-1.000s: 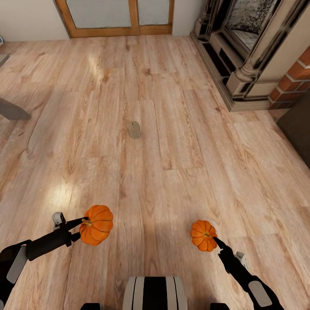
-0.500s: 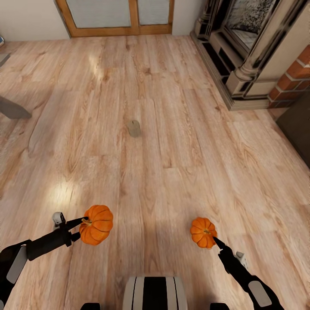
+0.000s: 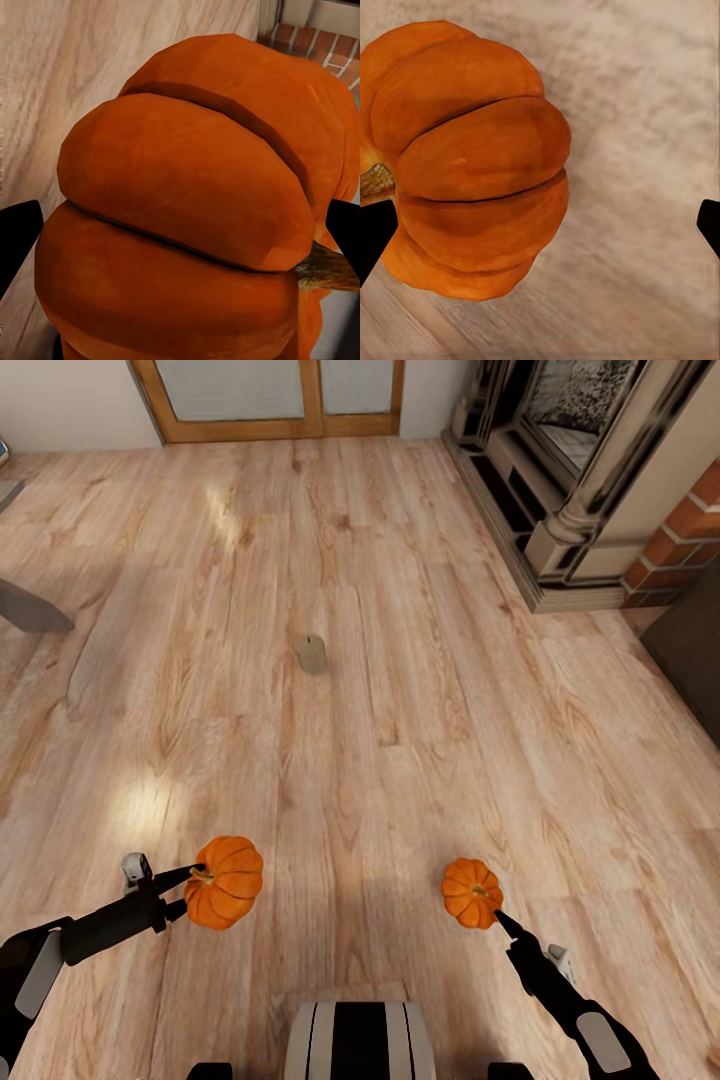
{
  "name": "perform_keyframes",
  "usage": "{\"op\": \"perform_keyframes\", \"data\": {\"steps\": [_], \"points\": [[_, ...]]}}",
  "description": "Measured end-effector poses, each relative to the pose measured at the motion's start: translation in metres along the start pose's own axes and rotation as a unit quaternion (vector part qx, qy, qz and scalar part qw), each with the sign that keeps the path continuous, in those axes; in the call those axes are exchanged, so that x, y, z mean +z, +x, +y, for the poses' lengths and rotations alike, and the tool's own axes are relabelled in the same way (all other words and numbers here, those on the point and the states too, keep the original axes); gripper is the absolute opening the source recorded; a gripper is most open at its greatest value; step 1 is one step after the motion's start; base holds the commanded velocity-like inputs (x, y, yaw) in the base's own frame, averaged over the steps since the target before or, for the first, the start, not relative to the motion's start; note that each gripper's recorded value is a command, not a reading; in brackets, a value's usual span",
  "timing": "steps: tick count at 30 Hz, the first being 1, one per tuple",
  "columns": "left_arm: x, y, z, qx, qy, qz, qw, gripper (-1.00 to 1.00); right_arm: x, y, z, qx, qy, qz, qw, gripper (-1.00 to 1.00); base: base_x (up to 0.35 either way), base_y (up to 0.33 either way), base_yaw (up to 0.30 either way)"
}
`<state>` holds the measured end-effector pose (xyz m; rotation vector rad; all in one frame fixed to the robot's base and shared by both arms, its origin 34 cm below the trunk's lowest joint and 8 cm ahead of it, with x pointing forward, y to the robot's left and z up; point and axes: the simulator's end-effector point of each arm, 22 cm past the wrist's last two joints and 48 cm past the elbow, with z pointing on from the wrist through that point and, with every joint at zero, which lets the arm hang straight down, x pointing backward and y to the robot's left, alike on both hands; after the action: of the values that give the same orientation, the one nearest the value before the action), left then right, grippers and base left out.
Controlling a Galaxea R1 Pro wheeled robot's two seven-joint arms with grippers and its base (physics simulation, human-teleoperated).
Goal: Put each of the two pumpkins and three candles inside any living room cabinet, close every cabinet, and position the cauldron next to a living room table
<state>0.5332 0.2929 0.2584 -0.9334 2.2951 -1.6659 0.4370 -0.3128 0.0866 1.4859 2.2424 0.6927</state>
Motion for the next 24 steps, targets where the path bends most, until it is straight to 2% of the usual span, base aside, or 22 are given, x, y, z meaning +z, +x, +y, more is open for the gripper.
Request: {"op": "perform_keyframes", "data": {"steps": [19, 24], "points": [[0.0009, 0.0010, 0.0042, -0.004, -0.002, 0.001, 1.0000, -1.00, 0.0028, 0.0077, -0.0020, -0.008, 0.003, 0.011, 0.9999, 1.00, 0.024, 0.033, 0.000], [0.0010, 0.0010, 0.0043, -0.004, -0.002, 0.001, 1.0000, -1.00, 0.0031, 0.0076, -0.0015, -0.009, 0.002, 0.011, 0.9999, 1.00, 0.131, 0.037, 0.000]]}}
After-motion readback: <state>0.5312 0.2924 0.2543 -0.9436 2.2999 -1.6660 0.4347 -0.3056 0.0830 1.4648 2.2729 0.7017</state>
